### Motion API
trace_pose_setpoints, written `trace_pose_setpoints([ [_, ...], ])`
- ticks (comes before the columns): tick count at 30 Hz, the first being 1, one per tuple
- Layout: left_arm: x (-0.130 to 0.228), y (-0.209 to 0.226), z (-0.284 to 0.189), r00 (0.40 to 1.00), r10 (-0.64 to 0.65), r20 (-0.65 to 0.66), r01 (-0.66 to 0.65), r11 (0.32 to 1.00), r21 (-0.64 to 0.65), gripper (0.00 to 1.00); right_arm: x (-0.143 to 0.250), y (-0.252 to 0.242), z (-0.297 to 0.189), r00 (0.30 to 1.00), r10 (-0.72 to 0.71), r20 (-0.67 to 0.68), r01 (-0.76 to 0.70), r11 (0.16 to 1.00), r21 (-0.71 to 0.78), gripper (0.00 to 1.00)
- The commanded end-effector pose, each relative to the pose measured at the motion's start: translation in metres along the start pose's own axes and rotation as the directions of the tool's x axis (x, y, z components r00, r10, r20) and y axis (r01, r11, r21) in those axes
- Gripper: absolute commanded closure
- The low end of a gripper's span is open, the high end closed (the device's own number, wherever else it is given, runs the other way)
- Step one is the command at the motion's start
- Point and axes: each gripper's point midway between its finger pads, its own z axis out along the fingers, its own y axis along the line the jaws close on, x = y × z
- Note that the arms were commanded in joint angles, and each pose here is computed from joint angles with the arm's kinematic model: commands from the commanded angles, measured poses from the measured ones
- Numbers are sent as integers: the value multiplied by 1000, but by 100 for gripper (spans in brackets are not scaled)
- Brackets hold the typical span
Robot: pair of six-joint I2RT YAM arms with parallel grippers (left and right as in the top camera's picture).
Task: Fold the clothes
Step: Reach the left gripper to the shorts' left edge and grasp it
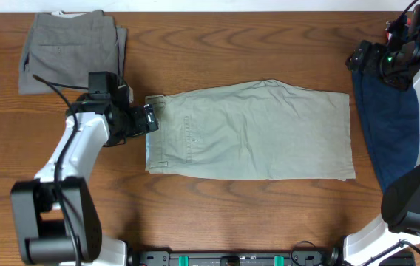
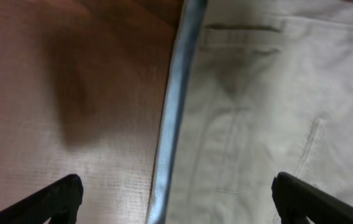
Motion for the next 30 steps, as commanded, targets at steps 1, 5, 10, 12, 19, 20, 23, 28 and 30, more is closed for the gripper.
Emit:
trace_pose_setpoints([
  [1,0,-5,13,999,32,-26,-31,999,36,2,-6,2,-3,1000,6,16,-6,1000,0,1],
  [5,14,-17,35,993,47,-108,-32,989,142,2,-5,2,-3,1000,6,16,-6,1000,0,1],
  [10,27,-10,57,983,28,-182,-3,991,136,2,-6,2,-3,1000,6,16,-6,1000,0,1],
  [12,31,-8,62,980,23,-200,4,991,132,2,-6,2,-3,1000,6,16,-6,1000,0,1],
  [19,42,-21,66,968,43,-247,12,976,217,13,-5,2,-3,1000,6,16,-6,1000,0,1],
  [20,42,-22,66,968,46,-248,10,976,217,13,-5,2,-3,1000,6,16,-6,1000,0,1],
  [23,46,-28,67,965,61,-257,-2,975,223,16,-5,2,-3,1000,5,16,-5,1000,0,1],
  [28,48,-33,69,963,82,-257,-24,974,223,43,-5,2,-3,1000,6,16,-6,1000,0,1],
  [30,48,-29,70,964,81,-253,-29,979,201,60,-5,2,-3,1000,6,16,-6,1000,0,1],
])
